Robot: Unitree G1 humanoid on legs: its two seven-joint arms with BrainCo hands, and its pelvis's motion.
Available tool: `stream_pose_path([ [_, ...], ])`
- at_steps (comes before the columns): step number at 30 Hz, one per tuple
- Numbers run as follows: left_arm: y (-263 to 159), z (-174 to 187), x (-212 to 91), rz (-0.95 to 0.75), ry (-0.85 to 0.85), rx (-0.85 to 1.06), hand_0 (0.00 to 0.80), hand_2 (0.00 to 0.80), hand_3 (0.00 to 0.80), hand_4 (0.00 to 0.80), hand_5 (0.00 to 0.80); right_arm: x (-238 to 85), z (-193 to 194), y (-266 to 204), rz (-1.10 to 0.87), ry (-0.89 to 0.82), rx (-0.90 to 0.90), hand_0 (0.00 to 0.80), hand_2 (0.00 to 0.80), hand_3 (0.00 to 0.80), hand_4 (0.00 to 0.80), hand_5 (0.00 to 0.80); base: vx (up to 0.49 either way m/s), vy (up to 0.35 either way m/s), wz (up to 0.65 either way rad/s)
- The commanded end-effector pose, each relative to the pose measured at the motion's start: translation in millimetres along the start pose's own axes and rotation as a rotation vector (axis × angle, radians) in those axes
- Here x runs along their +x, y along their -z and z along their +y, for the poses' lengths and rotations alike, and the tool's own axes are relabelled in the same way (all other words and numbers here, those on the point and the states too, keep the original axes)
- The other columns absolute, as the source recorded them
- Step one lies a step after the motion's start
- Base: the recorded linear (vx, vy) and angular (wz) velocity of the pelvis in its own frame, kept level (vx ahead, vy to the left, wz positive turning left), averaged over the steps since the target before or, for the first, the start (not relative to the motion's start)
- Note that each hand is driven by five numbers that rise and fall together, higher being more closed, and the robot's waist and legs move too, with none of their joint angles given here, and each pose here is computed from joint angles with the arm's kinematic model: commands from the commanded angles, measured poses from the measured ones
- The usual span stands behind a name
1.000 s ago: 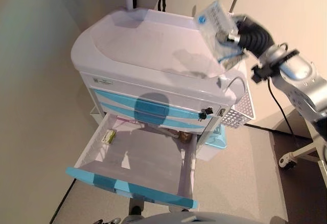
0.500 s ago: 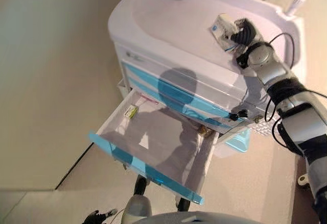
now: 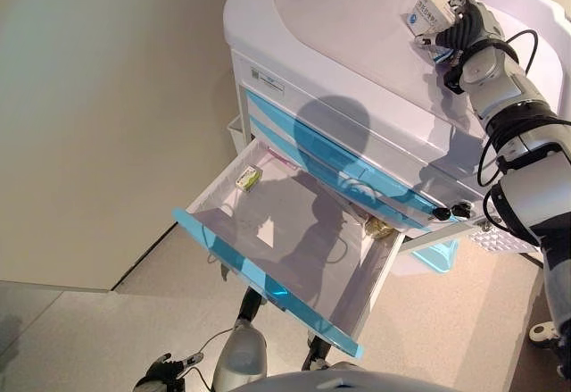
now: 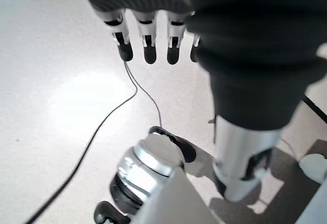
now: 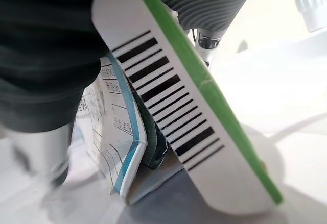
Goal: Open the drawer and pick up the medicine
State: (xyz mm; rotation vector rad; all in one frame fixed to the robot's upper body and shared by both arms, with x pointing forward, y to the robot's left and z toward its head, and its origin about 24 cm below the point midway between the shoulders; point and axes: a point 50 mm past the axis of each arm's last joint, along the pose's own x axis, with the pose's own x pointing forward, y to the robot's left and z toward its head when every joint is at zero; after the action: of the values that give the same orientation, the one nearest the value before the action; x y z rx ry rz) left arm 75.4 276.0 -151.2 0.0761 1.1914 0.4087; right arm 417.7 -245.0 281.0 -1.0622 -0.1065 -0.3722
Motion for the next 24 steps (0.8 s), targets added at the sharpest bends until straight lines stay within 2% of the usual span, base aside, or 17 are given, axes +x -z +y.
stream_pose_path([
  [1, -18.1, 8.5, 2.5, -0.045, -0.031, 0.017, 0.000, 0.000, 0.000, 0.000, 0.000, 0.5, -2.5, -20.8, -0.099, -0.001, -0.030, 0.000, 0.000, 0.000, 0.000, 0.000, 0.000, 0.000, 0.00],
  [9, -14.8, 12.7, 2.3, -0.027, -0.033, 0.010, 0.000, 0.000, 0.000, 0.000, 0.000, -9.0, -46.2, -59.5, -0.332, 0.096, 0.108, 0.000, 0.000, 0.000, 0.000, 0.000, 0.022, 0.037, -0.11],
  [15, -9.1, 9.8, 1.9, -0.005, -0.015, 0.031, 0.000, 0.000, 0.000, 0.000, 0.000, -23.5, -80.9, -47.8, -0.411, 0.207, 0.305, 0.000, 0.000, 0.000, 0.000, 0.000, 0.025, 0.036, -0.17],
  [17, -8.4, 8.5, 1.9, -0.003, -0.008, 0.044, 0.000, 0.000, 0.000, 0.000, 0.000, -31.9, -91.9, -39.1, -0.439, 0.269, 0.422, 0.000, 0.000, 0.000, 0.000, 0.000, 0.016, 0.034, -0.25],
  [20, -7.9, 7.7, 1.7, -0.002, -0.005, 0.052, 0.000, 0.000, 0.000, 0.000, 0.000, -38.7, -93.5, -28.7, -0.455, 0.297, 0.525, 0.000, 0.000, 0.000, 0.000, 0.000, 0.015, 0.036, -0.23],
  [21, -6.1, 6.3, 1.6, 0.004, -0.001, 0.057, 0.000, 0.000, 0.000, 0.000, 0.000, -43.9, -95.0, -13.5, -0.444, 0.340, 0.673, 0.000, 0.000, 0.000, 0.000, 0.000, 0.025, 0.044, -0.30],
  [24, -0.9, 1.8, 1.1, 0.021, 0.010, 0.068, 0.000, 0.000, 0.000, 0.000, 0.000, -52.7, -89.2, 9.5, -0.416, 0.383, 0.827, 0.000, 0.000, 0.000, 0.000, 0.000, 0.029, 0.049, -0.29],
])
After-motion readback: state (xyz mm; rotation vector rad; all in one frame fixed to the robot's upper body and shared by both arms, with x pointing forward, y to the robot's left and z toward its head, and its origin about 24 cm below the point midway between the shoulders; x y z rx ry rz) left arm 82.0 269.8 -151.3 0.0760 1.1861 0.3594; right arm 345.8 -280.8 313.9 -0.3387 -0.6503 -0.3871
